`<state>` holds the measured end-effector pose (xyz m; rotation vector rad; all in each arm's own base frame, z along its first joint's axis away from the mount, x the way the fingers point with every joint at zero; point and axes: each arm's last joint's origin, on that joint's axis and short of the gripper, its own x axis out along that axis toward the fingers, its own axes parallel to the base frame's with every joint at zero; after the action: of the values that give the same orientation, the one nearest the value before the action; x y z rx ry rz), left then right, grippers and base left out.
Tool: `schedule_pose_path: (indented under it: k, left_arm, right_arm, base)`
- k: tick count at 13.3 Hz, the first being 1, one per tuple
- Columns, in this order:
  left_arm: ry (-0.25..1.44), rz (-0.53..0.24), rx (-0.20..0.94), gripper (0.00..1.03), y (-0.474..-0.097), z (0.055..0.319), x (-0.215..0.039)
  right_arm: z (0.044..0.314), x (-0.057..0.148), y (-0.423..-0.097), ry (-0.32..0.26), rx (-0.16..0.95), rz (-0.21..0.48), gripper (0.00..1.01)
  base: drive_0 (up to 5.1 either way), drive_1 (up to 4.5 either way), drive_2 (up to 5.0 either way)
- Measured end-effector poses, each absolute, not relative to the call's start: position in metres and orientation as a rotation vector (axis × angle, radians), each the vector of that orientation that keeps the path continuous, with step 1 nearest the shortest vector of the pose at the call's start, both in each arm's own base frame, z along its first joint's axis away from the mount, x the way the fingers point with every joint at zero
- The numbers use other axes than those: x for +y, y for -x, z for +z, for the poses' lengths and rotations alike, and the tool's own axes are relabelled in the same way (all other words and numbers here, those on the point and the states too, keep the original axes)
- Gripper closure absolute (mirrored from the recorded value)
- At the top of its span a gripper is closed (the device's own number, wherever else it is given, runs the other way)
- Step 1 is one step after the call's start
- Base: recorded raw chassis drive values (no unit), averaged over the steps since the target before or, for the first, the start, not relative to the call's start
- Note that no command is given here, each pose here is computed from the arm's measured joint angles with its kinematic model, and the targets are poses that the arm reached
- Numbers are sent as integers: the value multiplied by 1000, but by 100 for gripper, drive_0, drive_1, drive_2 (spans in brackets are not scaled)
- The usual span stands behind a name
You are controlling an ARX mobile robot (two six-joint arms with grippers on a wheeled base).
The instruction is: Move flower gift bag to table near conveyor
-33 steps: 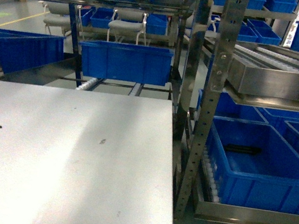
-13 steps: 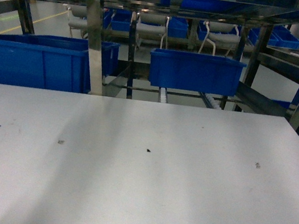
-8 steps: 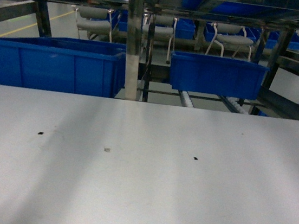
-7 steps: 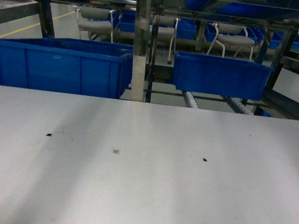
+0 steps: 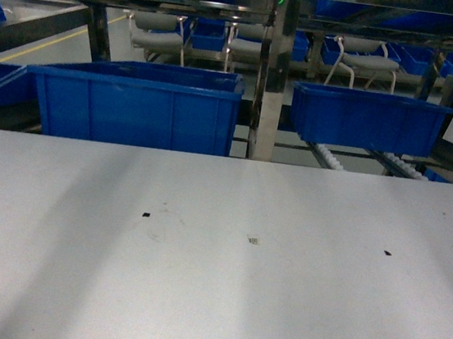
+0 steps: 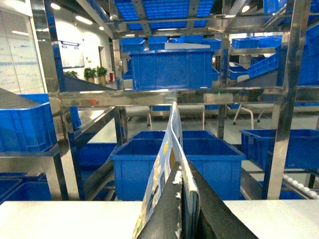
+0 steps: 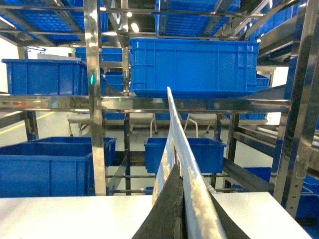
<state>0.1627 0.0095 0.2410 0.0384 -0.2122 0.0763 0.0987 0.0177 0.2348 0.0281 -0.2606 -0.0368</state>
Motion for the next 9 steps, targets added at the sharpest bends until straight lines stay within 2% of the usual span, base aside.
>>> schedule_pose_path:
  k: [5, 9]
  left_arm:
    - [-38, 71, -213, 101, -162, 241, 9]
    - [-38, 71, -220, 101, -162, 242, 9]
  right_arm:
    - [235, 18, -99, -30, -264, -41, 99]
    - [235, 18, -98, -30, -267, -41, 99]
  base:
    - [4, 437, -429]
    - [-5, 47, -56]
